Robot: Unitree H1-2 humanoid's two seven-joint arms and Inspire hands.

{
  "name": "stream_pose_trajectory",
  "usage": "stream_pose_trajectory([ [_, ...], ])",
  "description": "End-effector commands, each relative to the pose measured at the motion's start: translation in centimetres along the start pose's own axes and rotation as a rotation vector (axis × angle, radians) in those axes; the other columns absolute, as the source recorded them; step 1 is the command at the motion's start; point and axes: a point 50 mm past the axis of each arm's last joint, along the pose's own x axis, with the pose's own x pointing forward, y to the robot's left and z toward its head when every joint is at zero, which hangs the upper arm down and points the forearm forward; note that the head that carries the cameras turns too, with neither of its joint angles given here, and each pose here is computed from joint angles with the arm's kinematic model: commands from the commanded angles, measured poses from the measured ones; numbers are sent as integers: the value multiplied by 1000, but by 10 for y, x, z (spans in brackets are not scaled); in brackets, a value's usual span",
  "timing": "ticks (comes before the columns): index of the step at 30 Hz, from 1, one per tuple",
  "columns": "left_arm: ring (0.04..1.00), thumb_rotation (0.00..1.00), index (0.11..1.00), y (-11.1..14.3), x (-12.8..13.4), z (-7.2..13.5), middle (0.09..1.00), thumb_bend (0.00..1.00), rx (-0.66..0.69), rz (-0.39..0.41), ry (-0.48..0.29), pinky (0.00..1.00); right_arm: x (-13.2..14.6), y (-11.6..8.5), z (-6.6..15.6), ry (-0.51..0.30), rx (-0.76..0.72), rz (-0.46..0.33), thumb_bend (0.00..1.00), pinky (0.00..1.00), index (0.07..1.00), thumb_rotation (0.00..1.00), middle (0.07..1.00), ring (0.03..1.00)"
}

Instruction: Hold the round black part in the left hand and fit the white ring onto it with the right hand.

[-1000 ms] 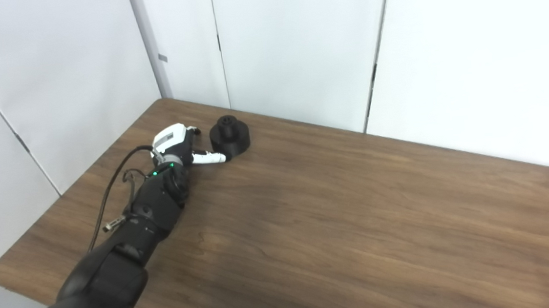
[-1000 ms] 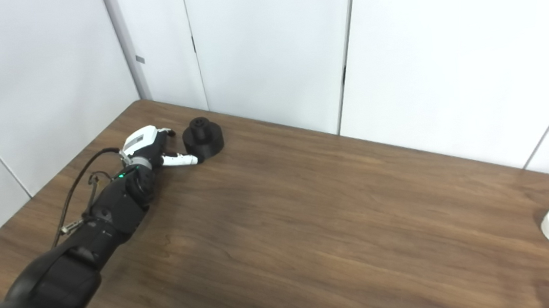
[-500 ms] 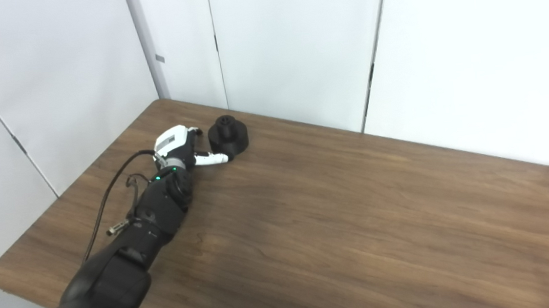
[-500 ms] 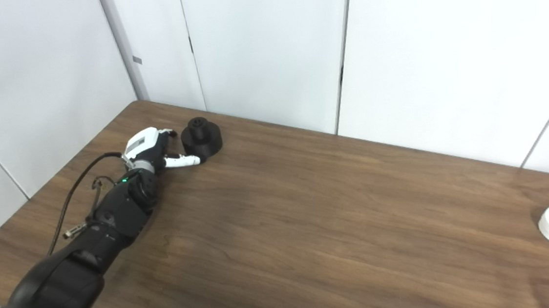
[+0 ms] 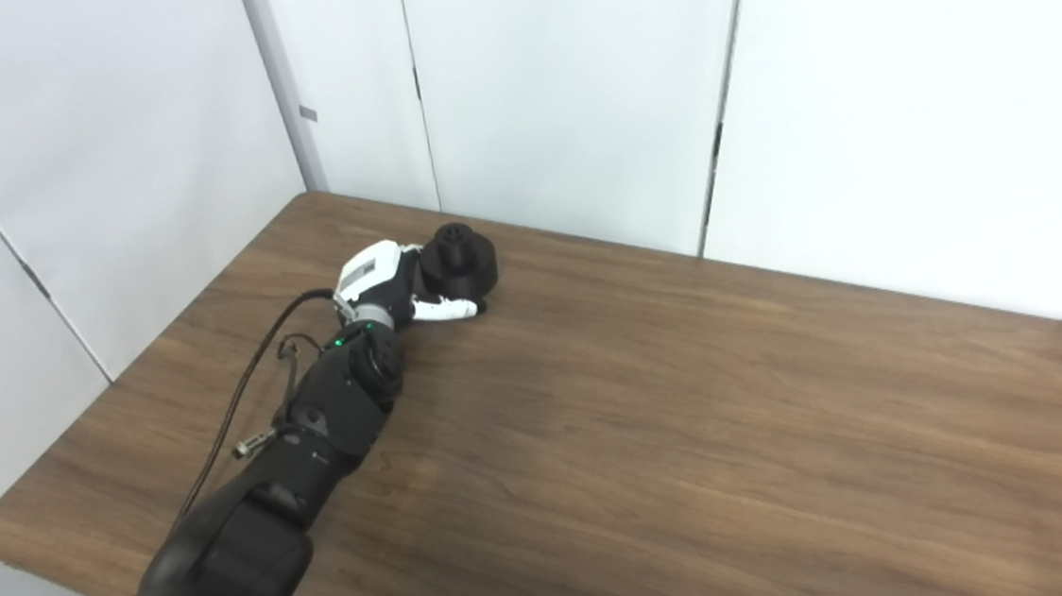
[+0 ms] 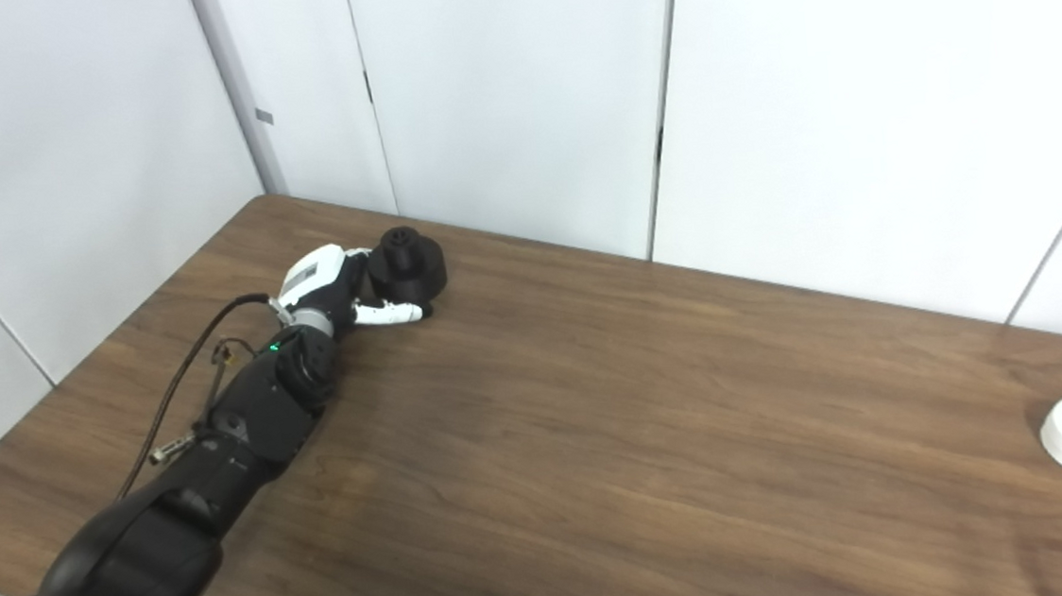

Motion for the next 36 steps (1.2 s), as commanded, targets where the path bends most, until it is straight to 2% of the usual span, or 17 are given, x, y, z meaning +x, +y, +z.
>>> stream_pose_trajectory([
  [1,1000,452,852,14,9,22,953,1000,-11,21,-55,1000,3,1,12,-54,-8,0,605,1000,928,1000,918,966],
  [13,1000,437,840,9,14,26,941,1000,-42,33,-36,1000,2,1,10,-48,-24,0,616,1000,919,1000,920,959],
  [21,983,400,824,1,17,24,913,1000,-223,79,18,1000,0,1,11,-50,-40,0,620,1000,908,1000,910,948],
  [26,953,387,815,-4,18,22,889,1000,-291,95,24,1000,-1,0,12,-46,-43,-2,625,1000,906,1000,907,951],
  [30,947,390,811,-8,18,23,887,1000,-302,90,19,1000,-1,0,12,-44,-41,-5,620,1000,903,1000,904,949],
  [36,963,405,806,-13,21,27,900,1000,-271,75,35,1000,-2,0,13,-31,-49,-15,667,1000,899,1000,901,962],
])
